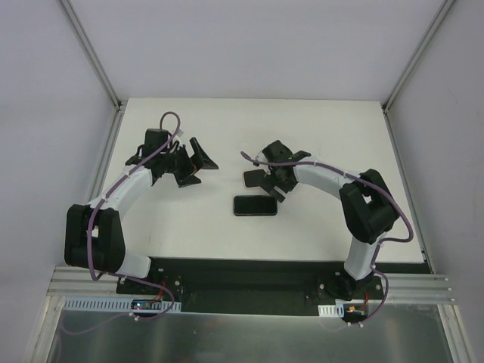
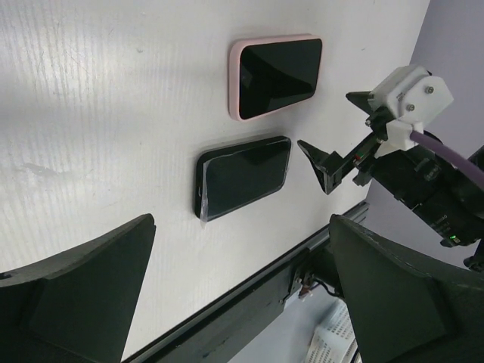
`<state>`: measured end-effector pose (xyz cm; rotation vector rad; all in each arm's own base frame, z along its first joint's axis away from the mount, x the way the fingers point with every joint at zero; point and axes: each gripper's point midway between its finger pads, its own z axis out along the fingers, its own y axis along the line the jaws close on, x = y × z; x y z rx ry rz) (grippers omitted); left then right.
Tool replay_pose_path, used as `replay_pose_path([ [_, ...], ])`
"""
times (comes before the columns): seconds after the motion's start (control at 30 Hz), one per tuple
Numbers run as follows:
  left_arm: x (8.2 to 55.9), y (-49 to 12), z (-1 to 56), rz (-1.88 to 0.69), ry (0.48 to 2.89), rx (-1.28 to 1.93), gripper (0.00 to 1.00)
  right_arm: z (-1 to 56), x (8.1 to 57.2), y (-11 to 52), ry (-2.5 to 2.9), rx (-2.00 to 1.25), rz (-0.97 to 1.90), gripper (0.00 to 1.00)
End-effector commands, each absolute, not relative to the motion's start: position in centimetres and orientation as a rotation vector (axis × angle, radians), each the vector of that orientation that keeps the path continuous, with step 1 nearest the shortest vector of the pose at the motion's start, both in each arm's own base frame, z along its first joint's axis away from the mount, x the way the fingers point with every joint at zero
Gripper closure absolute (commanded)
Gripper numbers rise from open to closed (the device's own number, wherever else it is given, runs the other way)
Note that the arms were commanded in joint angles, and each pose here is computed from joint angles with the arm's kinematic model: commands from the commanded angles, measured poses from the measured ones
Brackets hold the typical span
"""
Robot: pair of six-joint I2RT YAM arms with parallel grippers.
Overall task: Take the phone out of the phone case
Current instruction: Adjust the phone at the center of the board, then pick up the phone at the center of the board.
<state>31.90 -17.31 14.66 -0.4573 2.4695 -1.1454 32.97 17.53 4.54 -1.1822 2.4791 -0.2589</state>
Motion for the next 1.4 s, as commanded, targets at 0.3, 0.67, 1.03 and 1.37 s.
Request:
replay_pose_path([
  [0.3, 31.0, -16.6, 16.5, -1.079, 2.432, -0.395, 0.01, 3.3, 38.0, 22.7, 2.252, -1.516, -0.083, 0.03],
  [0.67, 31.1, -16.4, 17.5, -1.071, 2.411, -0.423, 0.01, 3.8, 38.5, 25.5, 2.266, -1.609, 0.222, 0.03],
  [1.03, 30.6, -16.1, 18.2, -1.054, 2.391, -0.417, 0.01, 4.6, 37.1, 27.1, 2.355, -1.583, 0.423, 0.03],
  [1.37, 30.4, -16.2, 17.9, -1.059, 2.399, -0.419, 0.01, 7.8, 43.6, 27.9, 2.292, -1.142, 0.270, 0.04],
])
